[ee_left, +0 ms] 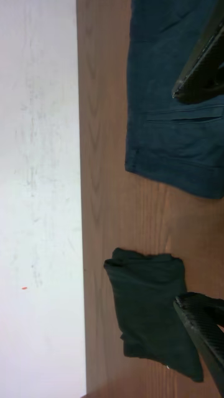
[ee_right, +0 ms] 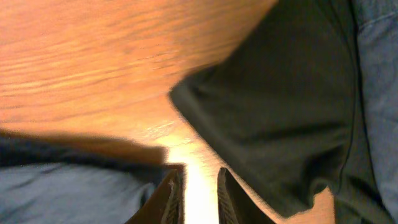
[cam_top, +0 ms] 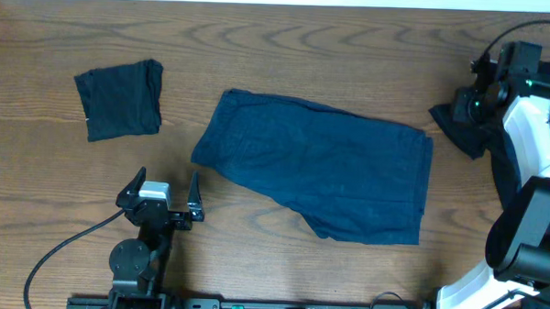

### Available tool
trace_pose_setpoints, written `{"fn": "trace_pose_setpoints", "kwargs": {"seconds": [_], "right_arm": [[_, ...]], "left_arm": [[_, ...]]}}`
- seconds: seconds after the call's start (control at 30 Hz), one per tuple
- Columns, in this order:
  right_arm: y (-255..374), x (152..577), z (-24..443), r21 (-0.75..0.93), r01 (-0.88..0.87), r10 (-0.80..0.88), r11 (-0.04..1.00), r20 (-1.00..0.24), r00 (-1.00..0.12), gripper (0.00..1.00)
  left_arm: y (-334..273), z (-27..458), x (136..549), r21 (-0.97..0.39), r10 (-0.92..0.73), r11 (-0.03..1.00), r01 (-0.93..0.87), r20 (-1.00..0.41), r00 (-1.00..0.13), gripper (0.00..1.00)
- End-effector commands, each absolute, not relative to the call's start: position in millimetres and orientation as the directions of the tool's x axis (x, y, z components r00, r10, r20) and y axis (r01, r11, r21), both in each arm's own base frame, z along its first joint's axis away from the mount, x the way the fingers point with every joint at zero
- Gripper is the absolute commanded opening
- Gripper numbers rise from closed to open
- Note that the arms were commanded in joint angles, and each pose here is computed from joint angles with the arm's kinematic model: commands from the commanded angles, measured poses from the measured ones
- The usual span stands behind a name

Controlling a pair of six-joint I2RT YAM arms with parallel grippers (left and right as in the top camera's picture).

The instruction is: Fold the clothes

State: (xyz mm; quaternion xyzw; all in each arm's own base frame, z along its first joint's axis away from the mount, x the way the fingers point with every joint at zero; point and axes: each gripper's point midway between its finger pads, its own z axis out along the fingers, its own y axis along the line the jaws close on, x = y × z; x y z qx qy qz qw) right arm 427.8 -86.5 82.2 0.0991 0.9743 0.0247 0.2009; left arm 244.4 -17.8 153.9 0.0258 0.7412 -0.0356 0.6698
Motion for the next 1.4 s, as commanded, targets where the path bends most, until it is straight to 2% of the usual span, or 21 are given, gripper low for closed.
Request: {"fn": "trace_pose_setpoints", "kwargs": {"seconds": [0.0,0.17,0.57,0.77,1.07,1.17,1.37], "right_arm": [[-93.8,422.1,54.1,0.1,0.181,0.205,0.978,-0.359,-0.91,0.17],[-102.6,425.9,33.0,0.095,0.189,0.211,0.977,-0.379,-0.901,0.13],[-126.0,426.5,-36.6,0.061,0.211,0.218,0.976,-0.344,-0.913,0.13],[-165.5,424.4,-43.7,0.005,0.29,0.27,0.957,-0.375,-0.887,0.15],[-210.8,445.2,-13.5,-0.005,0.353,0.304,0.936,-0.494,-0.815,0.19],[-205.8,467.5,18.6,0.047,0.305,0.279,0.951,-0.552,-0.785,0.22],[-180.1,501.8,120.3,0.133,0.203,0.241,0.97,-0.635,-0.734,0.33]], "left_arm": [[-21.6,139.3,243.3,-0.013,0.002,0.994,0.106,-0.99,-0.144,0.98],[-21.6,139.3,243.3,-0.013,0.003,0.994,0.107,-0.99,-0.144,0.98],[-21.6,139.3,243.3,-0.013,0.002,0.994,0.106,-0.99,-0.144,0.98],[-21.5,139.3,243.3,-0.013,0.002,0.994,0.106,-0.99,-0.144,0.98],[-21.5,139.3,243.3,-0.013,0.002,0.994,0.106,-0.99,-0.144,0.98],[-21.5,139.3,243.3,-0.013,0.002,0.994,0.106,-0.99,-0.144,0.98],[-21.6,139.3,243.3,-0.013,0.002,0.994,0.106,-0.99,-0.144,0.98]]}}
